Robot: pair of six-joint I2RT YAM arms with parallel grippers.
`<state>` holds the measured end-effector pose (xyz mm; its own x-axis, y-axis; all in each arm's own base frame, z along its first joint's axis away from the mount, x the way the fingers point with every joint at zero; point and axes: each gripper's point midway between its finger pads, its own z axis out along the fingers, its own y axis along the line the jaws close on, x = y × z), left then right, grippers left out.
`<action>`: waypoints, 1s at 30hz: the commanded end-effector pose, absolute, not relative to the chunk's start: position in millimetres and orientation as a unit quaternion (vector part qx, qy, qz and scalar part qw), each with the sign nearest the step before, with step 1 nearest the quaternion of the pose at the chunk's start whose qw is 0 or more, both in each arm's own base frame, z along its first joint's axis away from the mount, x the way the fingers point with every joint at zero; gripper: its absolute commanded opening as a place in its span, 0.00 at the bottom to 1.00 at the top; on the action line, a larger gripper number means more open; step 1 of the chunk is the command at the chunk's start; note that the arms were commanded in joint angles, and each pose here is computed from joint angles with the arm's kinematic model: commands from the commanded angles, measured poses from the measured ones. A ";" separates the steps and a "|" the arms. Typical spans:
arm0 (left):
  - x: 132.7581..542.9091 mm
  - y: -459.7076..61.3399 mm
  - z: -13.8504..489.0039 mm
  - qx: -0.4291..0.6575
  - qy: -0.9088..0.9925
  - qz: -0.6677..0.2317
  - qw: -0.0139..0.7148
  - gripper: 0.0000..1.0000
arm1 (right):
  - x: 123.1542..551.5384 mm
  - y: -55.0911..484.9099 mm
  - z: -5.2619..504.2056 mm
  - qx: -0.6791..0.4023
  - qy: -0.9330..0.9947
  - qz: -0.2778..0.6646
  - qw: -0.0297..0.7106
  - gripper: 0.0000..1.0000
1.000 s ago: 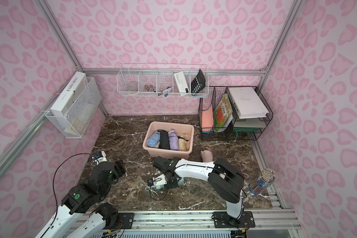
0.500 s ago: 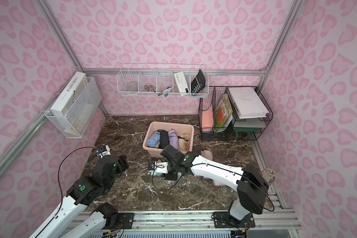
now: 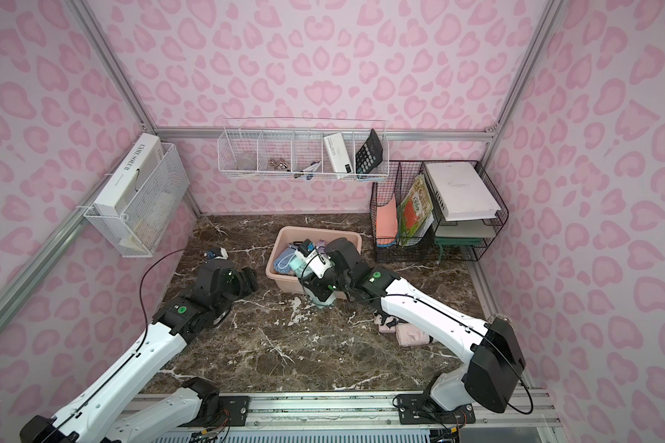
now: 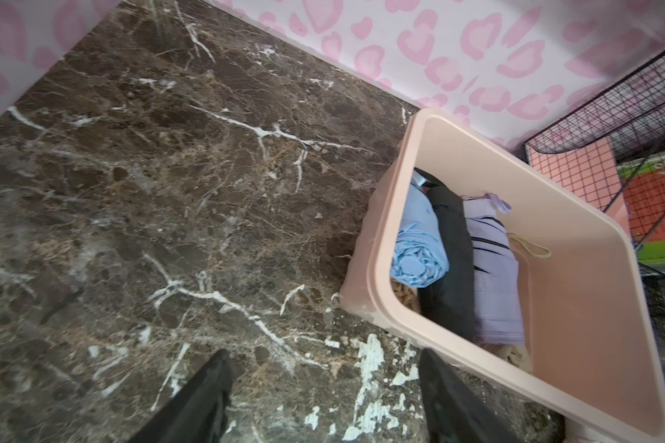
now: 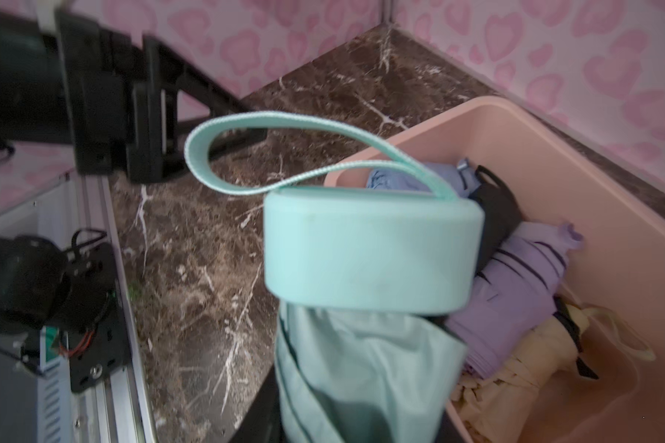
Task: Put the umbrella into the storage box
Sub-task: Pick up the umbrella from the center of the board, then place the umbrella in the storage box.
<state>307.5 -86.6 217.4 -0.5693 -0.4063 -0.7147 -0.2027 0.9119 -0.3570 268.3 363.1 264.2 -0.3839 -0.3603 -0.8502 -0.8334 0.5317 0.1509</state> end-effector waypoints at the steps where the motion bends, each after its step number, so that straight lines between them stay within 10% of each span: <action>1: 321.8 -106.4 226.8 -0.147 0.875 -0.161 0.431 0.77 | 289.7 369.4 304.9 -0.267 0.788 0.353 0.428 0.00; 12: 356.9 -115.6 214.7 -0.127 0.893 -0.163 0.401 0.75 | 369.3 327.0 268.9 -0.057 0.868 0.287 0.402 0.00; 30: 400.1 -142.2 194.7 -0.035 0.921 -0.174 0.347 0.69 | 421.9 289.0 174.8 -0.001 0.931 0.116 0.346 0.00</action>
